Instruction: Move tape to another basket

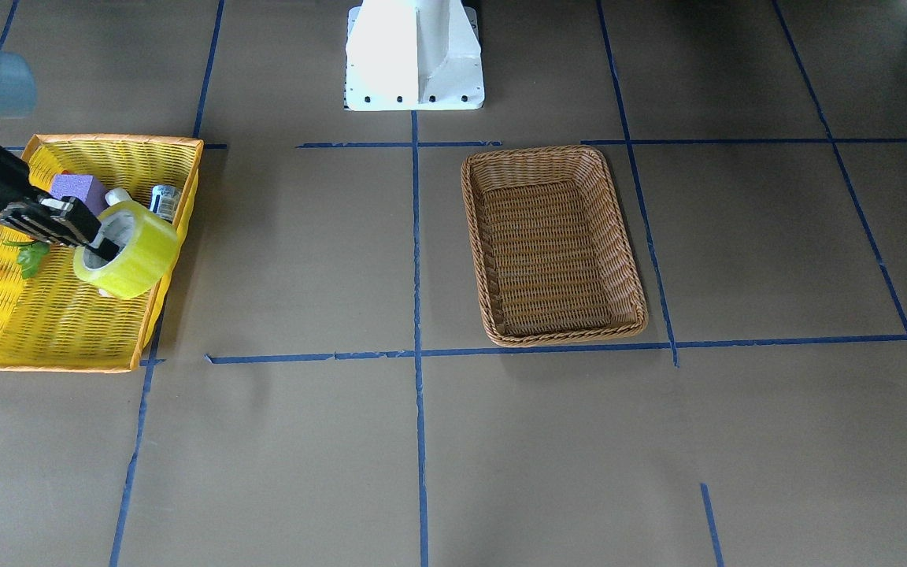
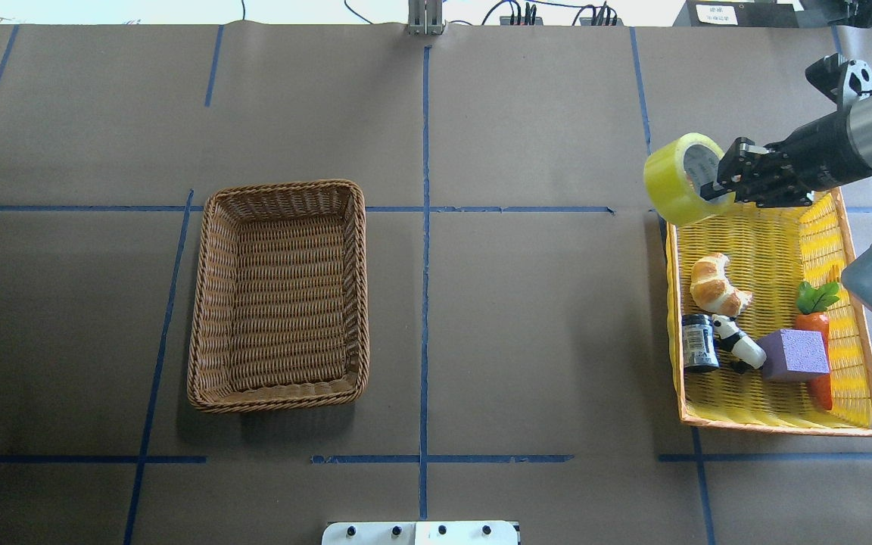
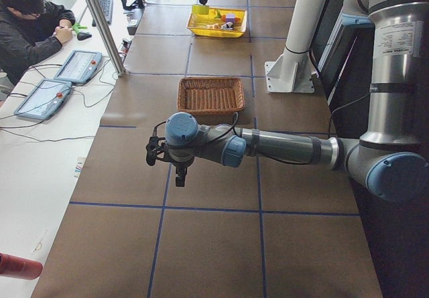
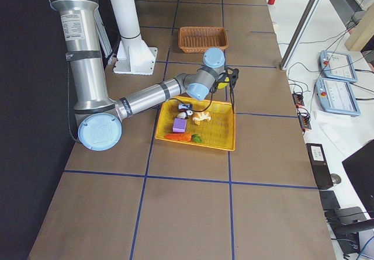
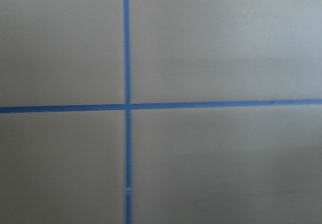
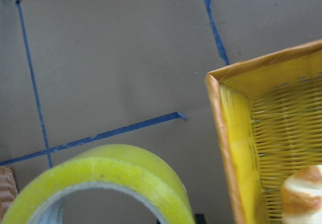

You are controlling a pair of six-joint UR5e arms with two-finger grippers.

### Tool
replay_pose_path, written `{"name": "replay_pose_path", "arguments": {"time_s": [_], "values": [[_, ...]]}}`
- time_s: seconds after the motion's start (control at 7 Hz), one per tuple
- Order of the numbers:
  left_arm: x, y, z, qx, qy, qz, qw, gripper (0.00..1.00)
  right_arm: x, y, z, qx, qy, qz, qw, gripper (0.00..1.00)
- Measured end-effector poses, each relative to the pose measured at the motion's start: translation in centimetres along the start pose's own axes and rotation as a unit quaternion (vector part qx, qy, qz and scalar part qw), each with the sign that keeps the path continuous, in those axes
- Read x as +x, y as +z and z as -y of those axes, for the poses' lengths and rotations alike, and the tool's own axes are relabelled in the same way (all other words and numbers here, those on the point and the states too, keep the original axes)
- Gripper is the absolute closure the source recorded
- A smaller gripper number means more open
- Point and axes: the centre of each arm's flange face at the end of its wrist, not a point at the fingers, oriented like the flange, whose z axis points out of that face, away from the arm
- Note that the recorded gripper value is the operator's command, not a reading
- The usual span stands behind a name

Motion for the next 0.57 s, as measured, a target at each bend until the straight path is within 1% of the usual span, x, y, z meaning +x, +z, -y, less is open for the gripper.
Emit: {"name": "replay_pose_path", "arguments": {"time_s": [0.14,0.29,0.43,0.57], "values": [[3.2,1.9,-0.4,0.004,-0.027,-0.024,0.9993,0.00,-1.7,1.5,-2.3,0.005,0.021,0.033,0.9992,1.00],[6.9,4.3,-1.4,-0.001,-0.054,-0.053,0.9971,0.00,-3.3,2.7,-4.5,0.005,0.037,0.063,0.9973,1.00],[10.7,6.5,-3.0,-0.009,-0.079,-0.090,0.9928,0.00,-4.8,3.6,-6.8,0.005,0.048,0.086,0.9952,1.00],[14.0,7.5,-4.6,-0.017,-0.099,-0.132,0.9861,0.00,-6.1,4.2,-9.0,0.004,0.056,0.103,0.9931,1.00]]}}
